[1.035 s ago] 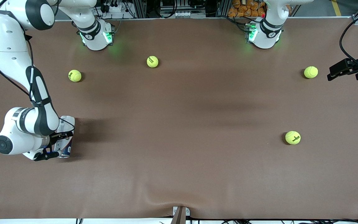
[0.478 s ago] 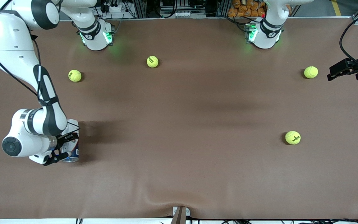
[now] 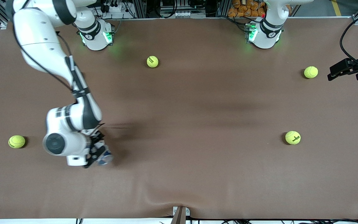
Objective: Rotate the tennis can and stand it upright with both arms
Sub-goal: 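Carry the can to mid-table and lay it down with the right gripper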
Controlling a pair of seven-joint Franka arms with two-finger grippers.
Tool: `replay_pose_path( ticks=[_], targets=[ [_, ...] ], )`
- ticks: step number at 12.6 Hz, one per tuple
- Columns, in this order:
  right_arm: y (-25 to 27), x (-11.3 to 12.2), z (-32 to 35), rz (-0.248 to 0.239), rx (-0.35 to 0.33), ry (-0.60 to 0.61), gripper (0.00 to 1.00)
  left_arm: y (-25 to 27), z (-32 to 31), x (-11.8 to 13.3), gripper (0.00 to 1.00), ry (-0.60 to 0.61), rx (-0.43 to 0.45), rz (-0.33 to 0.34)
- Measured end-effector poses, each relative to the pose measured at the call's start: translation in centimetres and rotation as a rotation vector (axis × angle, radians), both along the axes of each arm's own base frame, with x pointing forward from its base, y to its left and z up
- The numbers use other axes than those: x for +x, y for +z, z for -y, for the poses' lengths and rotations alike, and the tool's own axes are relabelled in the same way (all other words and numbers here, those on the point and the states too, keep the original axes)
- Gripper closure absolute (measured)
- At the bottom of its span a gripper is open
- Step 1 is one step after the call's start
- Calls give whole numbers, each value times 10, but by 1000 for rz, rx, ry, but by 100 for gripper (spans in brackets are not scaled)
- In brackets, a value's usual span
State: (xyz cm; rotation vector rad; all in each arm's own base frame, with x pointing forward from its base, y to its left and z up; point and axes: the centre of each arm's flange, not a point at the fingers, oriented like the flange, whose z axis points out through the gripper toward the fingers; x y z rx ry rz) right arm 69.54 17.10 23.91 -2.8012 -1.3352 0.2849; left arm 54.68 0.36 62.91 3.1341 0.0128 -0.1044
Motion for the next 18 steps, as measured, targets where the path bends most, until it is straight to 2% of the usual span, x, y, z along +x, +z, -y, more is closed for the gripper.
replay_pose_path(
  ticks=[3,6,10,12,14,16,18],
  targets=[
    [24,-36,-125,39,4,197,30,0,0,0,0,0,0,0],
    [27,-80,-208,37,4,418,29,0,-1,0,0,0,0,-1],
    [8,-158,-306,56,-85,684,24,0,-1,0,0,1,0,-1],
    [-14,-193,-342,62,-108,773,24,0,-1,0,0,1,0,-1],
    [-34,-200,-348,66,-119,798,24,0,-2,0,0,3,0,-1],
    [-44,-193,-341,67,-128,793,24,-1,-7,0,0,12,0,-1],
    [-44,-190,-339,67,-130,795,6,-1,-14,0,0,23,0,-2]
  ],
)
